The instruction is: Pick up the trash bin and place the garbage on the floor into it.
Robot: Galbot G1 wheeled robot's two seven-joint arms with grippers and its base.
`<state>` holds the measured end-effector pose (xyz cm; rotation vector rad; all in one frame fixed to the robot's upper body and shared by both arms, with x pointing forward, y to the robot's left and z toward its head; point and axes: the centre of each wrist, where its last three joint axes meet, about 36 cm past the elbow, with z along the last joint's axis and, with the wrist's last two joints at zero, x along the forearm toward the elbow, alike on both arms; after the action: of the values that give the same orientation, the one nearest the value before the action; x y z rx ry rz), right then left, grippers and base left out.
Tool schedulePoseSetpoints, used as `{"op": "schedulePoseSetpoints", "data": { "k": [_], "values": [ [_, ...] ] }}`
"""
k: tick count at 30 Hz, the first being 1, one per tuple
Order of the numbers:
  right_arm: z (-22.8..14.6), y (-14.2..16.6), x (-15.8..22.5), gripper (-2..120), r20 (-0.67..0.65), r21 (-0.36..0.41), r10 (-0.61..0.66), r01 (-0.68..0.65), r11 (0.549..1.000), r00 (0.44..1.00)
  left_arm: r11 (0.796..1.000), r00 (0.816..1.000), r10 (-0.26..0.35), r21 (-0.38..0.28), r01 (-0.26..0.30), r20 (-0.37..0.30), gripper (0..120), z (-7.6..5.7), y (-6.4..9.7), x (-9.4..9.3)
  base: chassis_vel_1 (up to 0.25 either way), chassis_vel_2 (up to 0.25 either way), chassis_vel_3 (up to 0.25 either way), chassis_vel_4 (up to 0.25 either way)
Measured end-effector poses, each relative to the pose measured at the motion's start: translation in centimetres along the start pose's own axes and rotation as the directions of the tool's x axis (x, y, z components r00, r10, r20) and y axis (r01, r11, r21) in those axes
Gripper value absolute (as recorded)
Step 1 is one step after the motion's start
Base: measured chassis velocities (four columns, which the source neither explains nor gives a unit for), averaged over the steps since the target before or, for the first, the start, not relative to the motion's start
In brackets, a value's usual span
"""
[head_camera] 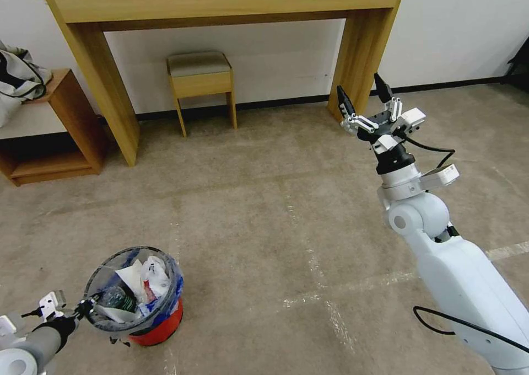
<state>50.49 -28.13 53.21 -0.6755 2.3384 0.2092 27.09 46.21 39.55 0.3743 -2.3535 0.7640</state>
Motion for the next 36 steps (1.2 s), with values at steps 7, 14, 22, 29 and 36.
{"op": "schedulePoseSetpoints", "data": {
  "k": [7, 14, 22, 29, 36],
  "values": [
    [0.0, 0.0, 0.0, 100, 0.000, 0.000, 0.000, 0.000, 1.000, 1.000, 1.000, 1.000, -0.004, 0.002, 0.004, -0.001, 1, 0.0, 0.1, -0.2, 0.000, 0.000, 0.000, 0.000],
    [0.1, 0.1, 0.2, 100, -0.002, -0.001, 0.001, -0.001, 1.000, 1.000, 1.000, 1.000, -0.004, 0.000, 0.004, -0.001, 1, 0.0, 0.1, -0.2, 0.000, 0.000, 0.000, 0.000],
    [0.1, 0.1, 0.4, 100, -0.003, 0.002, -0.001, 0.001, 1.000, 1.000, 1.000, 1.000, -0.002, -0.006, 0.002, 0.000, 16, 0.1, 0.0, 0.1, 0.000, 0.000, 0.000, 0.000],
    [0.1, 0.1, 0.6, 100, -0.005, 0.001, 0.000, 0.000, 1.000, 1.000, 1.000, 1.000, 0.004, -0.011, -0.004, 0.006, 41, 0.1, -0.3, 0.5, 0.000, 0.000, 0.000, 0.000],
    [-0.1, 0.1, 0.7, 100, -0.005, 0.005, -0.001, 0.001, 1.000, 1.000, 1.000, 0.999, 0.022, -0.022, -0.021, 0.025, 65, -0.2, -0.7, 1.3, 0.000, 0.000, 0.000, 0.000]
  ]
}}
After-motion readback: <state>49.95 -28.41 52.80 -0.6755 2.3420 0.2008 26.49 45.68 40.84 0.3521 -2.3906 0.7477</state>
